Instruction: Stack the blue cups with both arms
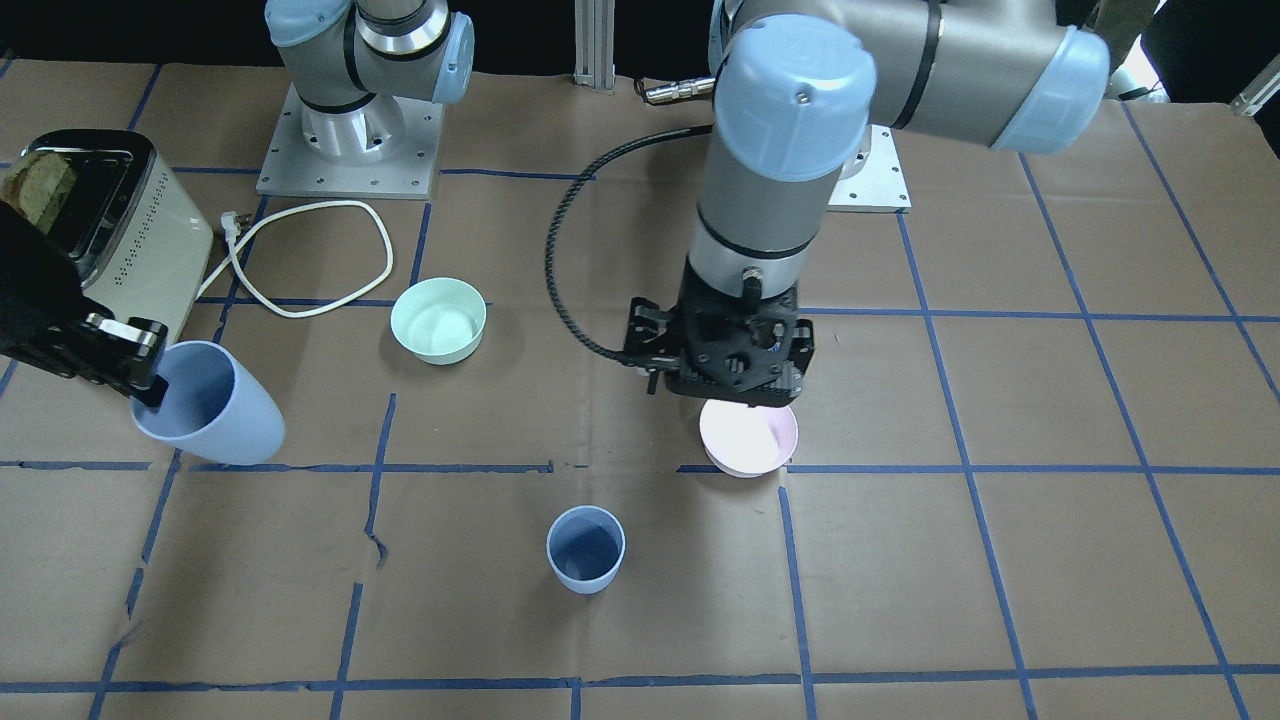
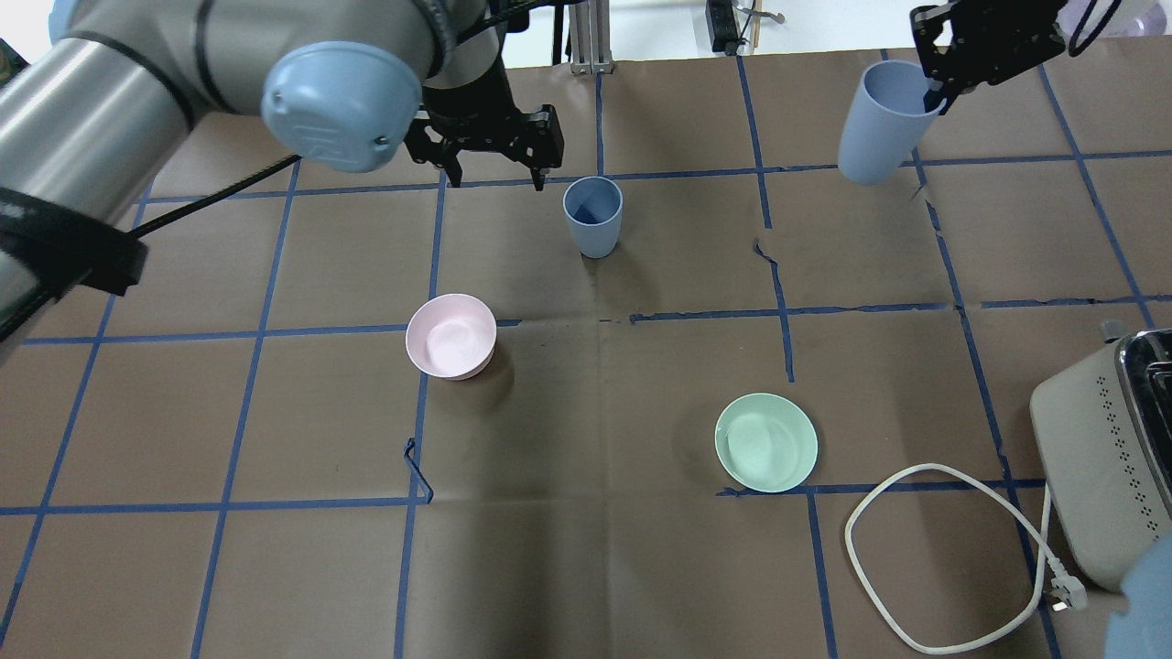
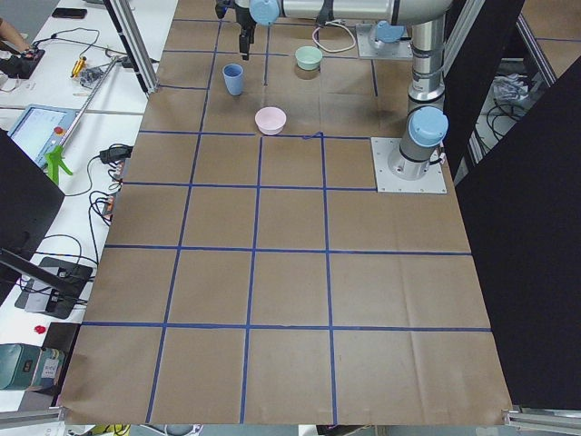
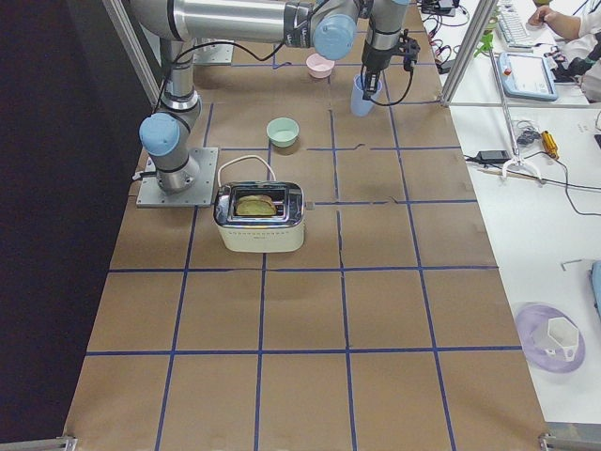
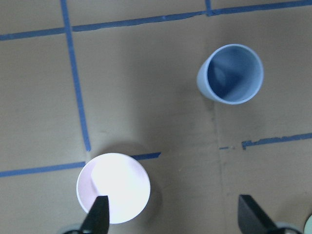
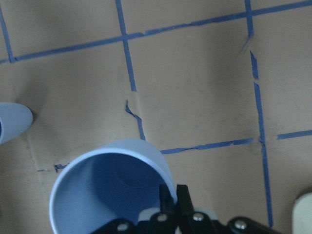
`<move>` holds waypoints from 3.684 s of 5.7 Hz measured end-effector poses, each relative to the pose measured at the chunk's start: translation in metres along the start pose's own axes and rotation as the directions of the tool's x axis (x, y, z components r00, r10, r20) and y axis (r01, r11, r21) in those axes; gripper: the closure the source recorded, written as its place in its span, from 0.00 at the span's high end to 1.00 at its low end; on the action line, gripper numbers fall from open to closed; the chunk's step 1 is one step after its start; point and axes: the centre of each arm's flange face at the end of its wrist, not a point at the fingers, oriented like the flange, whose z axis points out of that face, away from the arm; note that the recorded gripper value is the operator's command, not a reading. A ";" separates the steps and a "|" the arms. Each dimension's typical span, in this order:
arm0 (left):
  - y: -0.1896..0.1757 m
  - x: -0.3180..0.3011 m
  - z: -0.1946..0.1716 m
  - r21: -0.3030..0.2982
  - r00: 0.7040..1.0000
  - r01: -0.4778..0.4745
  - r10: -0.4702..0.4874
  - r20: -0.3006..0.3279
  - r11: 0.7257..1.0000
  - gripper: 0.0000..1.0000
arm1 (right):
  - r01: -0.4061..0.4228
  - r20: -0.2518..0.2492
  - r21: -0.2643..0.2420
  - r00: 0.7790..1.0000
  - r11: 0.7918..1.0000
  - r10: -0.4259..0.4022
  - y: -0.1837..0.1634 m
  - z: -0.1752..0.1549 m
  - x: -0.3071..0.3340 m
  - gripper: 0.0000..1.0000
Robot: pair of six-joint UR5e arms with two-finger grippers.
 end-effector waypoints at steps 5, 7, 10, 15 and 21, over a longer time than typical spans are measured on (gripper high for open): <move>0.100 -0.049 -0.055 0.018 0.998 0.063 -0.063 0.017 0.998 0.98 | -0.197 0.040 0.052 0.980 0.979 0.195 0.028 0.075 -0.233 0.09; 0.105 -0.049 -0.056 0.016 0.998 0.066 -0.066 0.017 0.998 0.98 | -0.202 0.019 0.032 0.979 0.979 0.201 0.022 0.113 -0.245 0.09; 0.106 -0.050 -0.056 0.016 0.998 0.066 -0.067 0.018 0.998 0.98 | -0.198 0.031 0.050 0.980 0.979 0.196 0.020 0.155 -0.243 0.09; 0.103 -0.051 -0.057 0.026 0.997 0.069 -0.070 0.013 0.997 0.98 | -0.202 0.064 0.094 0.978 0.975 0.197 0.015 0.139 -0.235 1.00; 0.104 -0.051 -0.058 0.027 0.998 0.068 -0.069 0.014 0.997 0.98 | 0.017 -0.045 -0.007 0.999 1.000 -0.017 0.097 -0.010 -0.036 1.00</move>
